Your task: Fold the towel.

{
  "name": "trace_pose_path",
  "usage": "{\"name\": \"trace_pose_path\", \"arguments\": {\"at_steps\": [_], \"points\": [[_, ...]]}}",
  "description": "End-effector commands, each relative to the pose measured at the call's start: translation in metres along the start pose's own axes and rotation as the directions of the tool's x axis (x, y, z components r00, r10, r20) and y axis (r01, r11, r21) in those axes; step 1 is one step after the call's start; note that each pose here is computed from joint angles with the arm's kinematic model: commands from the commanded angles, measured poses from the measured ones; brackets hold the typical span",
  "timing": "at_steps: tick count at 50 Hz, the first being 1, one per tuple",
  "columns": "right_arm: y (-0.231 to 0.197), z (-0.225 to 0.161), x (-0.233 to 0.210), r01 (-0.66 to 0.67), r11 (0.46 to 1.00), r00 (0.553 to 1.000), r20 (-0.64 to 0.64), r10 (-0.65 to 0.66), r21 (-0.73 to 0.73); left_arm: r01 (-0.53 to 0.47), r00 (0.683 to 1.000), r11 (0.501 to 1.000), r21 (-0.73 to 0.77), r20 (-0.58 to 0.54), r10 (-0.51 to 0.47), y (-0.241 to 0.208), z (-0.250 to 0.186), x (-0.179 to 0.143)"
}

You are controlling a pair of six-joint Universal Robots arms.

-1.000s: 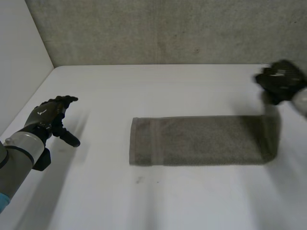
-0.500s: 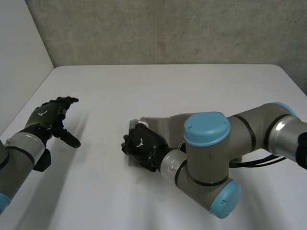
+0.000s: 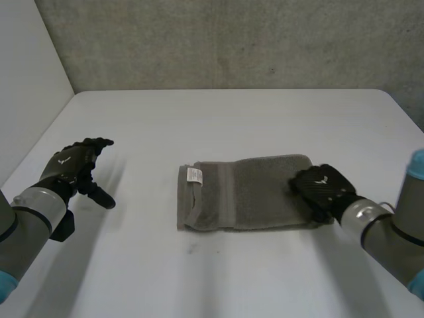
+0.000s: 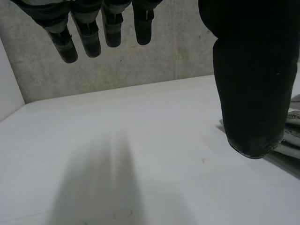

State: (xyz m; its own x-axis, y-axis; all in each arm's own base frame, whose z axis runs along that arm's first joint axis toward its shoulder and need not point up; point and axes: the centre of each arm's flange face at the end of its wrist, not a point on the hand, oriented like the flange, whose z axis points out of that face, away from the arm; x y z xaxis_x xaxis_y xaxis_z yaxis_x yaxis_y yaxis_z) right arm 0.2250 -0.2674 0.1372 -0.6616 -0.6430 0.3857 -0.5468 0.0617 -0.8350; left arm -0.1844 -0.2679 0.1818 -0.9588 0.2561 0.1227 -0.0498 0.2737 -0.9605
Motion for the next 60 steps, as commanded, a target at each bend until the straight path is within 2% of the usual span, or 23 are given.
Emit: {"name": "trace_pose_path", "arguments": {"at_steps": [1, 17, 22, 24, 27, 29, 30, 32, 33, 34, 35, 37, 41, 44, 46, 47, 49, 50, 51, 52, 53, 56, 60], "points": [[0.023, -0.003, 0.02, 0.069, 0.997, 0.995, -0.074, -0.071, -0.036, 0.0, 1.0, 1.0, -0.003, 0.0, 0.0, 0.001, 0.0, 0.0], [0.015, 0.004, 0.026, 0.083, 0.996, 0.994, -0.071, -0.081, 0.017, -0.001, 1.0, 1.0, 0.001, -0.008, 0.001, 0.0, -0.002, 0.003], [-0.034, 0.009, 0.016, 0.18, 0.97, 0.982, -0.077, -0.17, 0.162, -0.003, 1.0, 1.0, 0.011, -0.012, 0.003, -0.003, -0.001, 0.004], [-0.077, 0.009, -0.007, 0.239, 0.926, 0.971, -0.049, -0.235, 0.291, -0.002, 1.0, 1.0, 0.017, -0.012, 0.003, -0.005, -0.001, 0.004], [-0.092, 0.009, -0.023, 0.255, 0.903, 0.964, -0.023, -0.264, 0.345, -0.009, 1.0, 0.999, 0.048, -0.024, 0.01, -0.014, -0.002, 0.007], [-0.111, 0.012, -0.067, 0.262, 0.869, 0.946, 0.066, -0.317, 0.42, -0.007, 0.999, 0.996, 0.092, -0.037, 0.01, -0.027, -0.002, 0.012], [-0.111, 0.012, -0.067, 0.262, 0.869, 0.946, 0.067, -0.317, 0.42, -0.007, 0.999, 0.996, 0.092, -0.037, 0.01, -0.027, -0.002, 0.012], [-0.115, 0.013, -0.122, 0.271, 0.849, 0.902, 0.189, -0.389, 0.454, -0.008, 0.999, 0.994, 0.113, -0.042, 0.013, -0.033, -0.002, 0.014], [-0.115, 0.013, -0.123, 0.271, 0.849, 0.901, 0.189, -0.39, 0.454, -0.01, 0.999, 0.991, 0.134, -0.049, 0.016, -0.039, -0.003, 0.017], [-0.111, 0.011, -0.148, 0.287, 0.845, 0.869, 0.249, -0.428, 0.452, -0.013, 0.998, 0.988, 0.155, -0.059, 0.022, -0.046, -0.003, 0.021], [-0.111, 0.011, -0.148, 0.287, 0.845, 0.868, 0.249, -0.429, 0.452, -0.013, 0.998, 0.988, 0.155, -0.059, 0.022, -0.046, -0.003, 0.021], [-0.098, 0.012, -0.176, 0.341, 0.842, 0.808, 0.327, -0.49, 0.417, -0.018, 0.996, 0.983, 0.182, -0.086, 0.035, -0.054, -0.003, 0.031], [-0.096, 0.011, -0.177, 0.363, 0.847, 0.786, 0.361, -0.502, 0.388, -0.021, 0.993, 0.978, 0.208, -0.113, 0.045, -0.064, -0.002, 0.041], [-0.109, 0.006, -0.17, 0.305, 0.868, 0.82, 0.357, -0.448, 0.391, -0.022, 0.992, 0.979, 0.204, -0.12, 0.048, -0.071, -0.003, 0.05], [-0.126, 0.004, -0.145, 0.146, 0.915, 0.899, 0.336, -0.281, 0.375, -0.023, 0.992, 0.981, 0.195, -0.121, 0.048, -0.072, -0.001, 0.056], [-0.126, 0.004, -0.144, 0.145, 0.916, 0.899, 0.336, -0.28, 0.375, -0.024, 0.991, 0.983, 0.182, -0.127, 0.048, -0.074, 0.001, 0.063], [-0.135, 0.001, -0.099, -0.06, 0.944, 0.954, 0.297, -0.041, 0.324, -0.026, 0.99, 0.985, 0.171, -0.13, 0.049, -0.075, 0.003, 0.07], [-0.135, 0.001, -0.099, -0.061, 0.944, 0.954, 0.296, -0.04, 0.324, -0.028, 0.99, 0.987, 0.159, -0.135, 0.05, -0.075, 0.005, 0.079], [-0.136, -0.002, -0.074, -0.173, 0.939, 0.959, 0.269, 0.092, 0.296, -0.028, 0.99, 0.987, 0.159, -0.135, 0.05, -0.075, 0.005, 0.079], [-0.136, -0.002, -0.074, -0.174, 0.939, 0.959, 0.269, 0.093, 0.296, -0.027, 0.988, 0.988, 0.151, -0.148, 0.05, -0.074, 0.007, 0.088], [-0.131, -0.004, -0.054, -0.262, 0.927, 0.95, 0.238, 0.2, 0.267, -0.017, 0.986, 0.99, 0.143, -0.162, 0.041, -0.072, 0.008, 0.097], [-0.117, -0.004, -0.025, -0.357, 0.906, 0.93, 0.172, 0.324, 0.227, 0.017, 0.983, 0.993, 0.12, -0.186, 0.006, -0.066, 0.014, 0.112], [-0.107, -0.001, -0.007, -0.375, 0.904, 0.926, 0.121, 0.357, 0.207, 0.037, 0.98, 0.997, 0.068, -0.196, -0.023, -0.05, 0.02, 0.125]]}}
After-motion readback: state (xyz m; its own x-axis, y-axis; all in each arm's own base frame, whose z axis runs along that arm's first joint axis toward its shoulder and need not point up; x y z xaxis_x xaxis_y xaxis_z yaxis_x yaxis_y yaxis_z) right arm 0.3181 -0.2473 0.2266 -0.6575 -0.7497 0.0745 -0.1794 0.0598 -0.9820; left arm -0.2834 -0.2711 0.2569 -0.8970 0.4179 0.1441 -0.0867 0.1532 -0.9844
